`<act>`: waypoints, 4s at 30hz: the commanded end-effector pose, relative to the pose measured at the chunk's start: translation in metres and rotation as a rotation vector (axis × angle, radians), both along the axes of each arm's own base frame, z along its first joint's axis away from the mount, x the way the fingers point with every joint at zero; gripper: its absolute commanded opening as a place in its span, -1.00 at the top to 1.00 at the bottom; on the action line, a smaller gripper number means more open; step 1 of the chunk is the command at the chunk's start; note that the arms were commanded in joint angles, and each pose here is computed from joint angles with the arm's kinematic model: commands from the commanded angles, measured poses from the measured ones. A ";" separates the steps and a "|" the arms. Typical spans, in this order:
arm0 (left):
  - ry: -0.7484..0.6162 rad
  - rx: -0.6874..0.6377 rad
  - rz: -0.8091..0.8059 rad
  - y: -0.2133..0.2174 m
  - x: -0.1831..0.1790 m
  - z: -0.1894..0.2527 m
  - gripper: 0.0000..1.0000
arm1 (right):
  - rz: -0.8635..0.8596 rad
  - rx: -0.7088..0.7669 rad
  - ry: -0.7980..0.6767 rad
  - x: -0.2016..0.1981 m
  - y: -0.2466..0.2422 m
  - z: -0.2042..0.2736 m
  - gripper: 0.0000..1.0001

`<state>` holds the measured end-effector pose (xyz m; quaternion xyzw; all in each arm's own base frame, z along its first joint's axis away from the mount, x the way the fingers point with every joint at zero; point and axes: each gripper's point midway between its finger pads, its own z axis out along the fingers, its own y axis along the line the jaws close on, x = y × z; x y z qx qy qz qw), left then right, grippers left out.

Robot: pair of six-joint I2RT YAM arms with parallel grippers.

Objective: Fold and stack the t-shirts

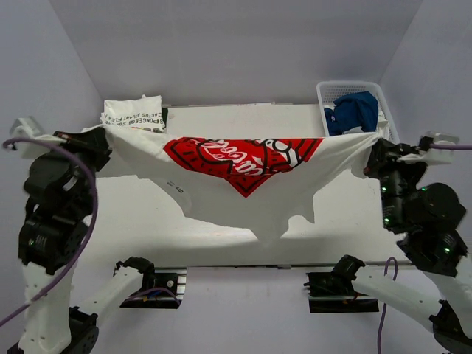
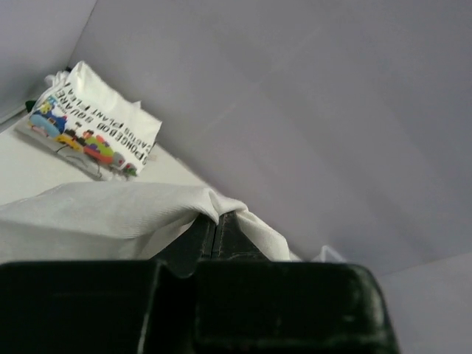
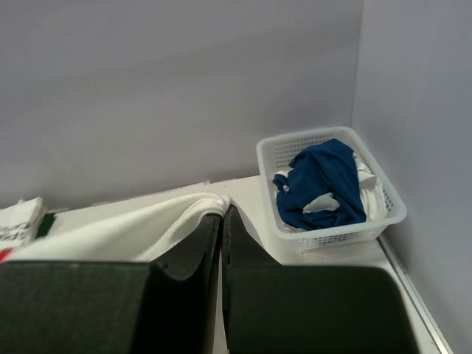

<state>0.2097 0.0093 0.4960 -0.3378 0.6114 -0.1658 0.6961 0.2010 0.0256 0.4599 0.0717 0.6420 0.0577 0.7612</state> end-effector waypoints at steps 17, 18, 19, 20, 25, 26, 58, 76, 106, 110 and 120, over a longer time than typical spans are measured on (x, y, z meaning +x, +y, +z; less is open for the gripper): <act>0.997 0.082 -0.089 -0.068 0.194 -0.380 -0.16 | -0.215 -0.295 0.692 0.208 0.037 -0.285 -0.80; 0.985 0.080 -0.090 -0.068 0.197 -0.375 -0.29 | -0.203 -0.308 0.721 0.211 0.040 -0.293 -0.81; 0.992 0.087 -0.080 -0.066 0.195 -0.376 -0.39 | -0.181 -0.325 0.759 0.206 0.042 -0.298 -0.81; 0.973 0.088 -0.072 -0.064 0.195 -0.369 -0.50 | -0.136 -0.317 0.759 0.208 0.051 -0.293 -0.81; 0.998 0.089 -0.096 -0.058 0.152 -0.376 -1.00 | 0.137 -0.272 0.815 0.169 0.093 -0.294 -0.81; 0.964 0.074 -0.116 -0.061 0.147 -0.368 -1.00 | 0.219 -0.264 0.820 0.160 0.106 -0.295 -0.81; 1.114 -0.010 -0.424 -0.120 0.091 -0.465 1.00 | 0.753 -0.604 1.180 -0.083 0.197 -0.421 -0.81; 0.854 -0.026 -0.529 -0.133 0.089 -0.382 1.00 | 0.716 -0.682 1.064 -0.066 0.220 -0.439 0.11; 0.105 0.078 -0.380 -0.101 0.117 -0.078 1.00 | 0.303 -0.186 0.175 0.025 0.176 -0.024 1.00; -0.057 0.106 -0.395 -0.095 0.089 -0.014 1.00 | 0.504 -0.136 0.025 0.001 0.177 0.046 1.00; -0.558 0.208 -0.540 -0.091 -0.046 0.164 1.00 | 1.199 -0.165 -0.336 -0.121 0.193 0.151 1.00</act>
